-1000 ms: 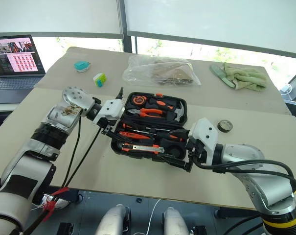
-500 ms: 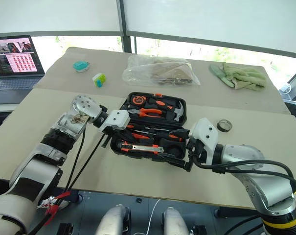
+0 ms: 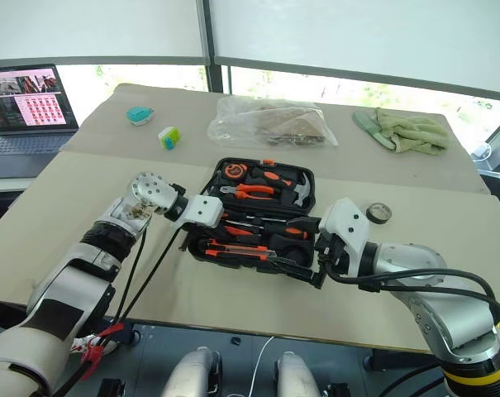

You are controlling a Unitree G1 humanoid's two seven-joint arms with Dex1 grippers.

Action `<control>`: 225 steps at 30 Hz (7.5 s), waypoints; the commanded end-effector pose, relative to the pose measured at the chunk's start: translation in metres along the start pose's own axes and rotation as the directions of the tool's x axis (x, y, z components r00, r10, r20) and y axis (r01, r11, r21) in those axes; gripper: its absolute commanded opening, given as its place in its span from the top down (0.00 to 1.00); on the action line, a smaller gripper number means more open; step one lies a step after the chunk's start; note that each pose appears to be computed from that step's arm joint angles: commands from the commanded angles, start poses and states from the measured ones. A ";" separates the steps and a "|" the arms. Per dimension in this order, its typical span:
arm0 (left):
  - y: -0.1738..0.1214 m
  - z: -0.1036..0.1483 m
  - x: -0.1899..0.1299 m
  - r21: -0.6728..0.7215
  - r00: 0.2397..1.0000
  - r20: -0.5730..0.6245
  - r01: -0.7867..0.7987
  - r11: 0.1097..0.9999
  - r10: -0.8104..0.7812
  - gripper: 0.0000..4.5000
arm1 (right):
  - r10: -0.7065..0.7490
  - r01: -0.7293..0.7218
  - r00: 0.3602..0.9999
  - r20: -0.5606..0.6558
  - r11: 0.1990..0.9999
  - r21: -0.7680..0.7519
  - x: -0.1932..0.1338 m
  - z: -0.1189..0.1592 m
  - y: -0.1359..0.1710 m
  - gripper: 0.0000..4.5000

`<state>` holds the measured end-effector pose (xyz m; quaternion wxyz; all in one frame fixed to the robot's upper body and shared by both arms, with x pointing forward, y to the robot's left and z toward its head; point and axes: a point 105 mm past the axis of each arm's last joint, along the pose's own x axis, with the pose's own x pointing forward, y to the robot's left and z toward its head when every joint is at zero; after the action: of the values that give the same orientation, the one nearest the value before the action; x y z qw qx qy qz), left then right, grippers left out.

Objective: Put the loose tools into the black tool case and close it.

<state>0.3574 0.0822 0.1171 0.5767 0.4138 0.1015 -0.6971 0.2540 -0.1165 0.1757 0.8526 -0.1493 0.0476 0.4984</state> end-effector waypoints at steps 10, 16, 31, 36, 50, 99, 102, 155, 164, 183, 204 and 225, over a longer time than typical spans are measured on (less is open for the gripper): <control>0.006 0.088 -0.070 -0.226 0.871 0.481 0.016 0.974 0.098 0.70 | -0.434 0.450 0.889 -0.146 0.888 0.100 -0.109 -0.036 -0.025 0.00; 0.000 0.114 -0.082 -0.232 0.825 0.556 0.043 0.972 0.096 0.24 | -0.578 0.626 0.768 -0.274 0.769 0.132 -0.177 -0.061 -0.018 0.00; 0.005 0.129 -0.062 -0.160 0.839 0.538 0.001 0.987 0.087 0.01 | -0.543 0.574 0.751 -0.376 0.818 -0.037 -0.110 -0.079 -0.139 0.00; 0.006 0.130 -0.062 -0.161 0.843 0.525 -0.035 0.986 0.116 0.01 | -0.570 0.607 0.689 -0.447 0.791 -0.074 -0.096 -0.094 -0.174 0.00; 0.012 0.123 -0.069 -0.183 0.845 0.506 -0.093 0.979 0.175 0.00 | -0.502 0.616 0.635 -0.587 0.788 -0.008 -0.073 -0.117 -0.200 0.64; -0.011 0.097 -0.047 -0.129 0.913 0.399 -0.038 0.991 0.087 0.00 | 0.187 -0.205 0.887 -0.422 0.979 0.002 -0.004 -0.027 -0.018 0.01; -0.003 0.087 -0.052 -0.195 0.909 0.374 -0.116 0.974 0.183 0.00 | 0.129 -0.136 0.921 -0.369 0.991 0.006 -0.014 -0.014 -0.027 0.01; -0.067 -0.037 -0.055 -0.582 0.938 -0.029 -0.297 0.757 0.345 1.00 | -0.044 0.093 0.906 -0.420 0.991 0.097 -0.042 -0.083 -0.035 0.99; -0.032 -0.047 -0.094 -0.859 0.888 -0.011 -0.244 0.451 0.460 0.37 | -0.164 0.275 0.919 -0.359 0.918 0.285 -0.072 -0.066 -0.070 0.52; 0.022 -0.044 -0.049 -0.973 0.873 -0.086 -0.177 0.148 0.480 0.74 | -0.195 0.370 0.913 -0.357 0.763 0.530 -0.006 -0.071 -0.109 0.58; 0.039 0.011 -0.070 -0.817 0.708 0.148 -0.306 0.489 0.690 1.00 | -0.351 0.364 0.930 -0.111 0.828 0.426 -0.005 -0.015 -0.119 1.00; -0.003 0.004 -0.087 -0.283 0.319 0.142 -0.894 0.348 0.937 1.00 | -0.548 0.568 0.821 0.161 0.753 -0.333 -0.025 -0.049 -0.072 1.00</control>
<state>0.3574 0.1354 0.1602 0.9144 0.2140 -0.1352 -0.3159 0.3131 -0.1870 0.1370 0.9392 -0.2484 -0.0718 0.2259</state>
